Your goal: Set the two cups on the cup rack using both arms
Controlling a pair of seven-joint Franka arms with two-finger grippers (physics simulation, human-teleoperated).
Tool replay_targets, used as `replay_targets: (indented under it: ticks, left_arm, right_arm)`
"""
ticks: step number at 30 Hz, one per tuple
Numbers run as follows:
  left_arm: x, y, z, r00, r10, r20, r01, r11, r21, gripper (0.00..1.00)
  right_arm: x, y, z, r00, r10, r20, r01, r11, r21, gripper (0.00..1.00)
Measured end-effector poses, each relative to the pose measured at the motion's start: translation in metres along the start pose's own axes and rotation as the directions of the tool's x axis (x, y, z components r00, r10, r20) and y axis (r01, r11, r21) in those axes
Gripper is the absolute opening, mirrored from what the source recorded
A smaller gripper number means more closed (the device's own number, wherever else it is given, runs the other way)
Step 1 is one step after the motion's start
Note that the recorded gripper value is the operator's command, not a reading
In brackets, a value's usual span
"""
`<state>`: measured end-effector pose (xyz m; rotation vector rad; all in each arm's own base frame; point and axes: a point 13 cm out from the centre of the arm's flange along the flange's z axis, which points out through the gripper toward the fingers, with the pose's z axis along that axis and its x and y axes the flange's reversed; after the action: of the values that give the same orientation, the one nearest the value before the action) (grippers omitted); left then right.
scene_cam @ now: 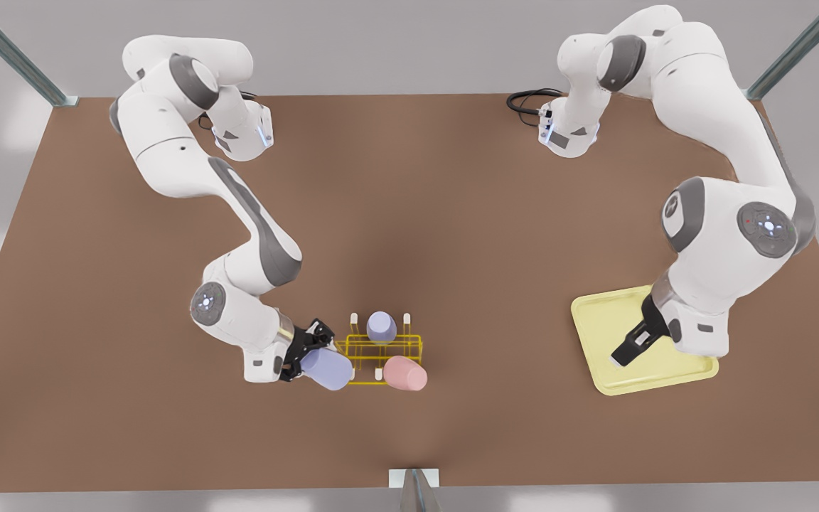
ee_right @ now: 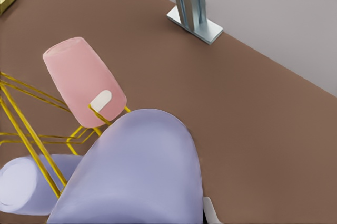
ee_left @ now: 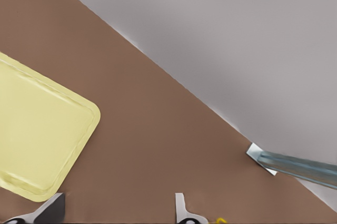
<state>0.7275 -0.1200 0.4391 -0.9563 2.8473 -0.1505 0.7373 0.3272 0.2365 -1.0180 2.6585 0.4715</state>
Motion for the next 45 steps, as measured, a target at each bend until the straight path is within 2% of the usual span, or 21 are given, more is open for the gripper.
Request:
replay_targets:
  ticks: [1, 3, 9, 10, 11, 24, 27, 29, 32, 37, 40, 45]
  left_arm:
    - [0.034, 0.047, 0.005, 0.998, 0.040, -0.049, -0.045, 0.995, -0.093, 1.00]
    - [0.070, 0.094, 0.017, 0.988, 0.102, -0.116, -0.120, 0.980, -0.161, 1.00]
    - [0.085, 0.126, 0.027, 0.946, 0.235, -0.224, -0.275, 0.946, -0.170, 1.00]
    - [0.088, 0.128, 0.025, 0.936, 0.258, -0.238, -0.301, 0.939, -0.167, 1.00]
    - [0.088, 0.131, 0.026, 0.927, 0.276, -0.253, -0.323, 0.932, -0.164, 1.00]
    - [0.089, 0.149, 0.027, 0.827, 0.446, -0.341, -0.501, 0.861, -0.088, 1.00]
    - [0.090, 0.150, 0.027, 0.809, 0.475, -0.346, -0.529, 0.845, -0.077, 1.00]
    - [0.090, 0.150, 0.027, 0.798, 0.491, -0.349, -0.545, 0.835, -0.070, 1.00]
    - [0.088, 0.147, 0.022, 0.784, 0.520, -0.340, -0.569, 0.820, -0.060, 1.00]
    - [0.087, 0.137, 0.004, 0.756, 0.568, -0.324, -0.612, 0.790, -0.044, 1.00]
    - [0.071, 0.118, 0.004, 0.730, 0.592, -0.341, -0.638, 0.770, -0.030, 1.00]
    - [0.078, 0.122, 0.006, 0.685, 0.605, -0.407, -0.668, 0.743, -0.020, 1.00]
  right_arm:
    - [-0.001, 0.004, 0.002, 1.000, -0.007, 0.000, 0.007, 1.000, -0.002, 0.72]
    - [-0.001, 0.010, 0.006, 1.000, -0.021, -0.006, 0.021, 1.000, -0.006, 0.72]
    - [0.001, 0.023, 0.022, 0.998, -0.051, -0.025, 0.051, 0.998, -0.021, 0.73]
    - [0.001, 0.025, 0.023, 0.998, -0.055, -0.026, 0.055, 0.998, -0.022, 0.90]
    - [0.001, 0.026, 0.023, 0.998, -0.059, -0.027, 0.058, 0.998, -0.021, 1.00]
    - [0.004, 0.003, 0.007, 0.998, -0.051, -0.023, 0.051, 0.999, -0.001, 1.00]
    - [0.017, -0.047, -0.054, 0.999, -0.009, -0.042, 0.012, 0.997, 0.071, 1.00]
    - [0.068, -0.122, -0.104, 0.986, 0.077, -0.146, -0.048, 0.979, 0.197, 1.00]
    - [0.102, -0.133, -0.181, 0.953, 0.159, -0.259, -0.071, 0.945, 0.318, 1.00]
    - [0.149, -0.108, -0.300, 0.889, 0.356, -0.289, -0.230, 0.891, 0.392, 1.00]
    - [0.180, -0.085, -0.325, 0.844, 0.432, -0.317, -0.291, 0.866, 0.407, 1.00]
    - [0.205, -0.049, -0.352, 0.803, 0.509, -0.310, -0.363, 0.830, 0.423, 1.00]
